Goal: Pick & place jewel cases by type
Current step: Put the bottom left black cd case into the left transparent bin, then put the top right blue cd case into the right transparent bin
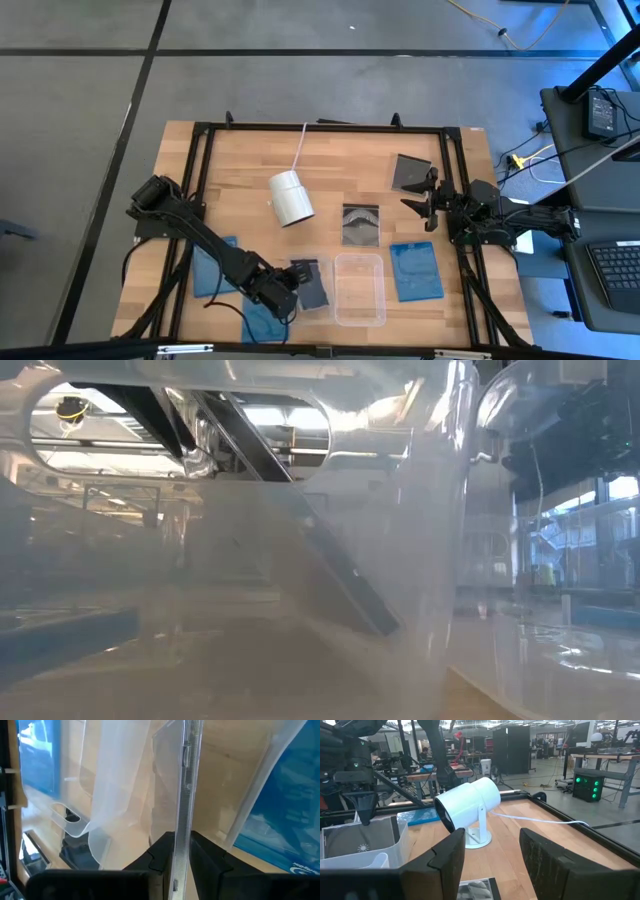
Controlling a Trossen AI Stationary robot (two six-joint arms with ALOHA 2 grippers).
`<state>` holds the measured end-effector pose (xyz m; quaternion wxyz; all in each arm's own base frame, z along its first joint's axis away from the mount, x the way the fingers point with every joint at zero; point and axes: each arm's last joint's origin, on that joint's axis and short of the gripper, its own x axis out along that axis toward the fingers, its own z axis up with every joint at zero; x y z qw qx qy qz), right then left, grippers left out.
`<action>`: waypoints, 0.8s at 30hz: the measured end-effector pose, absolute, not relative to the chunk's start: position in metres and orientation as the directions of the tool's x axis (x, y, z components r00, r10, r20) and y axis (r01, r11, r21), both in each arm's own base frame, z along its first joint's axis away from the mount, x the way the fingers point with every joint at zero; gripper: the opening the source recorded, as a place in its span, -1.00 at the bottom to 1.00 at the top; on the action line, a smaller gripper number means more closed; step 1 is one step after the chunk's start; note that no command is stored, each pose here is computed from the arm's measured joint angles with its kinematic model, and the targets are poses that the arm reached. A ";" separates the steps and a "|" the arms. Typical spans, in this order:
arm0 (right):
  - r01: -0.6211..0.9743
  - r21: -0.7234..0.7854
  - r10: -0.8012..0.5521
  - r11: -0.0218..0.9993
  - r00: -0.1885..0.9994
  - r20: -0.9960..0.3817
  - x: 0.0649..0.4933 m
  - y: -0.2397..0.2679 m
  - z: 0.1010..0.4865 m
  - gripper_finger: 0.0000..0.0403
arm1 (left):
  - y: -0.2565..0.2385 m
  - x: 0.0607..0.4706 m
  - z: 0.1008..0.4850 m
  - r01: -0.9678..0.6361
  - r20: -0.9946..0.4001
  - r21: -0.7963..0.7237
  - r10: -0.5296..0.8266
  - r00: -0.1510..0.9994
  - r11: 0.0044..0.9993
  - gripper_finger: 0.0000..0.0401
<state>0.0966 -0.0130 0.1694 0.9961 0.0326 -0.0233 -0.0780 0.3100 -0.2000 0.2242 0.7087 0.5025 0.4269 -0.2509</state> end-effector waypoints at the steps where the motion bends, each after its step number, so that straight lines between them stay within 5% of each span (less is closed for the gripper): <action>1: 0.154 0.069 -0.157 0.986 0.987 0.041 0.097 -0.013 0.169 -0.04 | -0.200 0.310 0.224 0.787 -0.859 0.495 0.070 0.508 0.369 -0.69; 13: 0.154 0.069 -0.157 0.986 0.987 0.041 0.097 -0.013 0.169 -0.04 | -0.195 0.304 0.225 0.770 -0.873 0.477 0.132 0.469 0.424 -0.40; 24: 0.154 0.070 -0.157 0.986 0.987 0.041 0.097 -0.013 0.169 -0.04 | -0.159 0.272 0.294 0.482 -0.832 0.338 0.017 0.554 0.808 -0.39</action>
